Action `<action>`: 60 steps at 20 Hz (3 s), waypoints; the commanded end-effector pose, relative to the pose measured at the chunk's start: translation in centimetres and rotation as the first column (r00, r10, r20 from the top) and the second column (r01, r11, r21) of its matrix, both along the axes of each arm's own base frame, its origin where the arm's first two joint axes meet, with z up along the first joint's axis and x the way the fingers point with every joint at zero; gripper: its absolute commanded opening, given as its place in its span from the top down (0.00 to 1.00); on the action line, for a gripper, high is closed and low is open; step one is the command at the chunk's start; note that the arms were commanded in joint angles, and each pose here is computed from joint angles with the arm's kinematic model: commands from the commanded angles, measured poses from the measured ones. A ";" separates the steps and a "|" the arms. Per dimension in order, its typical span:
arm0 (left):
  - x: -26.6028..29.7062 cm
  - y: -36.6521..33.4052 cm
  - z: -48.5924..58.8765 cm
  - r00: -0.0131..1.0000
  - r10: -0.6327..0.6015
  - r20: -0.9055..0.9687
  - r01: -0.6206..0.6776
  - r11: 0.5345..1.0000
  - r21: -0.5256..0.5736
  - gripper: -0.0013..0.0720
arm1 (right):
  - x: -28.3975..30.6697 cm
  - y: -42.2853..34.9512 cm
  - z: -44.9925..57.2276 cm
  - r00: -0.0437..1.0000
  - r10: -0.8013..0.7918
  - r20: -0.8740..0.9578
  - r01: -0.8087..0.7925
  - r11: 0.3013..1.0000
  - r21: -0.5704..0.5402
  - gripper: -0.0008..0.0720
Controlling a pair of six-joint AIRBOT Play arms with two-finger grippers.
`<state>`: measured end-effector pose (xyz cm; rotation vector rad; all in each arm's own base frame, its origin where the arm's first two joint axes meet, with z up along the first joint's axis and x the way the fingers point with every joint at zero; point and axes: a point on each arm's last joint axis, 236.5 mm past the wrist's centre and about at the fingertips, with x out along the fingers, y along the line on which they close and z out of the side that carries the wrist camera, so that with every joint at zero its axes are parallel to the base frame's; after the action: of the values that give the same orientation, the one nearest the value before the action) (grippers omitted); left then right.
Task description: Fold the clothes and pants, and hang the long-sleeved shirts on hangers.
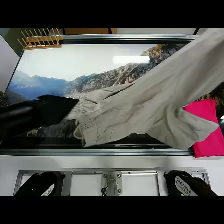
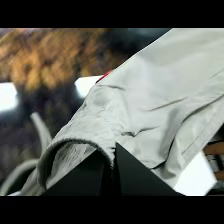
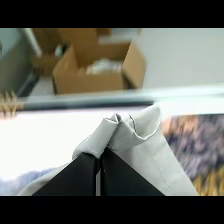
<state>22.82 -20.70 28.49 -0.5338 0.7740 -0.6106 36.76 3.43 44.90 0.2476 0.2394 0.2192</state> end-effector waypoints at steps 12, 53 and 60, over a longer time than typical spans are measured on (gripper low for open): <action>27.3 10.6 -25.5 0.869 0.324 -0.374 -0.346 0.938 0.008 0.96 | 21.6 4.2 -30.9 0.840 -0.030 -0.542 0.026 1.000 -0.015 0.99; 2.4 7.2 -32.9 0.643 -0.117 -0.757 0.433 0.871 0.233 0.16 | -9.0 3.5 -49.0 0.454 -0.061 -0.889 -0.091 0.989 -0.114 0.18; 6.1 8.6 -25.4 0.840 -0.005 -0.543 0.209 0.926 0.314 0.16 | -5.2 -1.9 -41.9 0.562 0.131 -0.817 0.027 0.984 0.176 0.16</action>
<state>28.42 -12.79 0.36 -0.2975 1.5248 -0.4351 30.07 3.73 0.38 0.3872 1.2859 0.1047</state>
